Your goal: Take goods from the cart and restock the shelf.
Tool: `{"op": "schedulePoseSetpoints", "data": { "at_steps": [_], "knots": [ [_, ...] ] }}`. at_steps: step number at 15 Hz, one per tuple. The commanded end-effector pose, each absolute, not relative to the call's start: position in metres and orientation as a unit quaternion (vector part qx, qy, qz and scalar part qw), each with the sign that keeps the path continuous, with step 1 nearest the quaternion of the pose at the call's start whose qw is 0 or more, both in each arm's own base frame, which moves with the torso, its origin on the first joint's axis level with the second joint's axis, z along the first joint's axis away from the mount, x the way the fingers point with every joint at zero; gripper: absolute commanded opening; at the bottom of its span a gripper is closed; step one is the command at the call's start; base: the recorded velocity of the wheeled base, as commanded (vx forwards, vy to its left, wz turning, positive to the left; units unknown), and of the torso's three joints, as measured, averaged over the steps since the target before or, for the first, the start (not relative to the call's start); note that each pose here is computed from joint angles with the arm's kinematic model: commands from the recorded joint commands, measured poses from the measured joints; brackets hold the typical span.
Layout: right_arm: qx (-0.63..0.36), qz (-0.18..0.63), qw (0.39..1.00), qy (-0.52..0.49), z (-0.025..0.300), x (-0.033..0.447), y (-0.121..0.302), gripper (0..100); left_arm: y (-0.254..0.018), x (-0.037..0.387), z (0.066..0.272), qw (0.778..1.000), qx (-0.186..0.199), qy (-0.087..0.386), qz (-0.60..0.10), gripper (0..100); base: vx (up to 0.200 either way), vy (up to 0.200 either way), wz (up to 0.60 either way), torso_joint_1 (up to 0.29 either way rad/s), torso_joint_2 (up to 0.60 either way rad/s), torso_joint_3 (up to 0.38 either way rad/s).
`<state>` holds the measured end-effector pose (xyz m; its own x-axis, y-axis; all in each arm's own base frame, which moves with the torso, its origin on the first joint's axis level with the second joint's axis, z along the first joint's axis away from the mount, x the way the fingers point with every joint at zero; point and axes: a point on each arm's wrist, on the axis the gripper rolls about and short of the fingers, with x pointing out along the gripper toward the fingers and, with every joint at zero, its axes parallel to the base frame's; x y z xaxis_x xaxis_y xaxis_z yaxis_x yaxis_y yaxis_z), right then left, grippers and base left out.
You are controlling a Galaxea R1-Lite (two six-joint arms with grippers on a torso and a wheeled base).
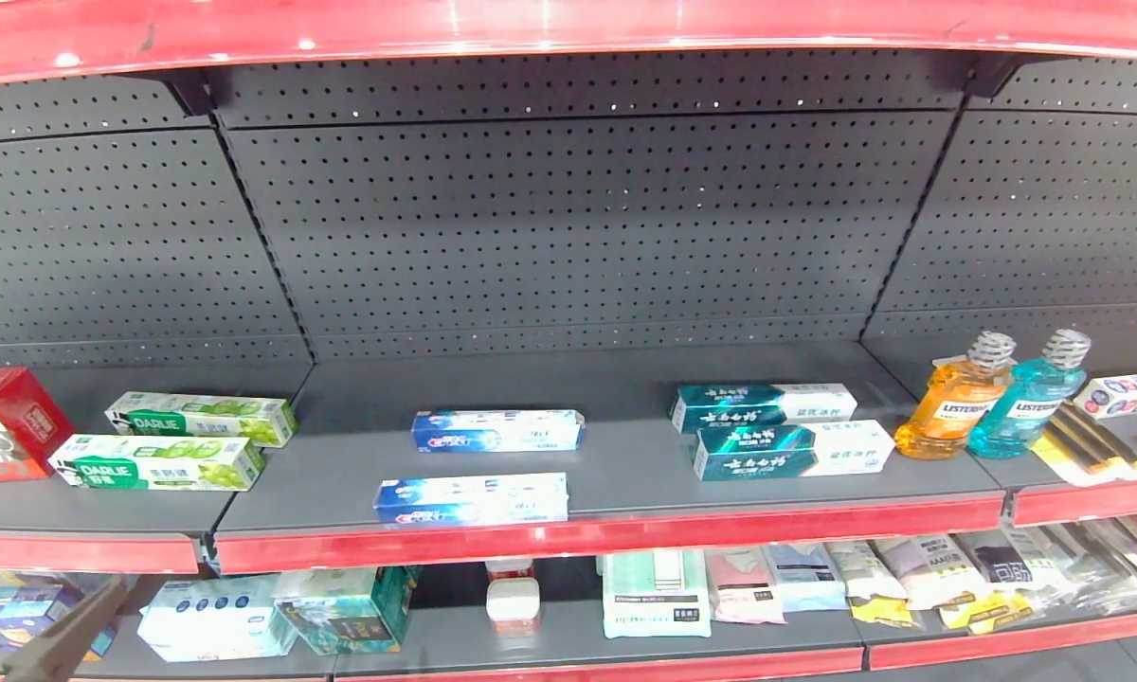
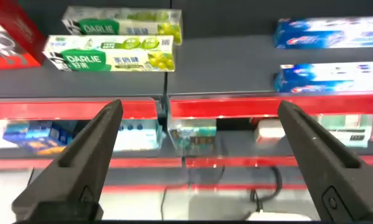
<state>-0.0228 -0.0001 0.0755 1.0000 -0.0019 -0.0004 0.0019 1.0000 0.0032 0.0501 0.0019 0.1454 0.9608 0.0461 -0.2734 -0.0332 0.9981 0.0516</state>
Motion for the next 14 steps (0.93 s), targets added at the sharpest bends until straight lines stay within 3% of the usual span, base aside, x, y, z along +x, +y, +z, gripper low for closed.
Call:
{"op": "schedulePoseSetpoints", "data": {
  "at_steps": [1, 5, 9, 14],
  "knots": [
    [0.002, -0.002, 1.000, 0.000, 0.075, -0.023, 0.000, 100, 0.000, 0.011, 0.106, 0.996, 0.026, 0.081, 0.006, 100, 0.000, 0.000, 0.00, 0.000, 0.00, 0.000],
    [0.002, -0.001, 1.000, 0.000, 0.075, -0.023, 0.000, 100, -0.001, -0.012, 0.077, 0.997, 0.017, 0.080, -0.014, 100, 0.000, 0.000, 0.00, 0.000, 0.00, 0.000],
    [0.002, 0.000, 1.000, 0.000, 0.075, -0.023, 0.000, 100, -0.001, -0.023, 0.075, 1.000, 0.008, 0.000, -0.015, 100, 0.000, 0.000, 0.00, 0.000, 0.00, 0.000],
    [0.002, 0.000, 1.000, 0.000, 0.075, -0.023, 0.000, 100, 0.000, -0.023, 0.075, 1.000, 0.002, 0.000, -0.003, 100, 0.000, 0.000, 0.00, 0.000, 0.00, 0.000]
  ]
}}
